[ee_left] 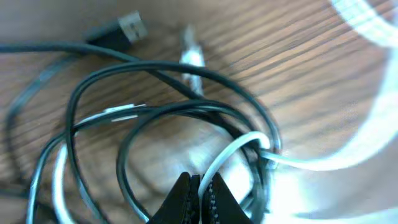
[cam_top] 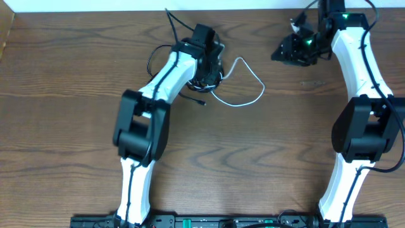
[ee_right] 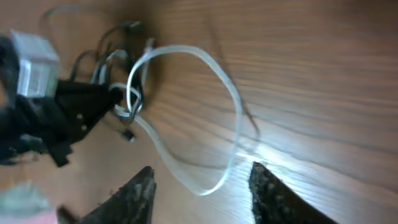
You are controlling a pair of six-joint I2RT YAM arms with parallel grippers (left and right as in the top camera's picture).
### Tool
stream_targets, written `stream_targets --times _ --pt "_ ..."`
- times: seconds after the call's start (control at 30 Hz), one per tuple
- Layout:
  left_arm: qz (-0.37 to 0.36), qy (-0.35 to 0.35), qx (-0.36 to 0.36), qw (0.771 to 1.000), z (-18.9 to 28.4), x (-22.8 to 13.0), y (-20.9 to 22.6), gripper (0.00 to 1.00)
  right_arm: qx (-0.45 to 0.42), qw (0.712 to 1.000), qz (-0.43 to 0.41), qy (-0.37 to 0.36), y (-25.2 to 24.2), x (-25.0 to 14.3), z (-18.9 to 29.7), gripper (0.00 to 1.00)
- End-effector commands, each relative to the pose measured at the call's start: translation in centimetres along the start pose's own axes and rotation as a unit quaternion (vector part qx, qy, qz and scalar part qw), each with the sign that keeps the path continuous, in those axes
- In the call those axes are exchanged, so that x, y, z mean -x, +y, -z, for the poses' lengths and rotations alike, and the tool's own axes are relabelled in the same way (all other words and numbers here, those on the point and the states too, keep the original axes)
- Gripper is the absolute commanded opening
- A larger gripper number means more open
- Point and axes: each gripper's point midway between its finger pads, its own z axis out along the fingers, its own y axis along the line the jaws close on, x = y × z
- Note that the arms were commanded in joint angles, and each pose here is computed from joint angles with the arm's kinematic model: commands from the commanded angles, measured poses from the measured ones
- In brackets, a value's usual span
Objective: Untangle cables
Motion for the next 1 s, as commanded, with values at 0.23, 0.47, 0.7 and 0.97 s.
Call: stream_targets --times 0.23,0.47,0.7,0.97 --pt "0.055 -0.089 -0.063 0.993 9.1 3.7 -3.4 0.07 0.086 0.994 0.074 0.001 7.2 -1.0 0.6 0.44" --pt "0.072 -0.110 -0.099 0.986 11.6 4.7 -4.8 0.08 0.089 0.994 0.066 -0.006 9.6 -0.9 0.2 0.48" --pt "0.080 -0.177 -0.108 0.975 17.3 6.9 -5.7 0.07 0.100 0.993 0.061 -0.011 12.2 -0.6 -1.3 0.50" --pt "0.118 -0.194 -0.118 0.967 18.8 7.5 -5.9 0.07 0.084 0.996 0.034 -0.015 14.4 -0.9 -3.1 0.51"
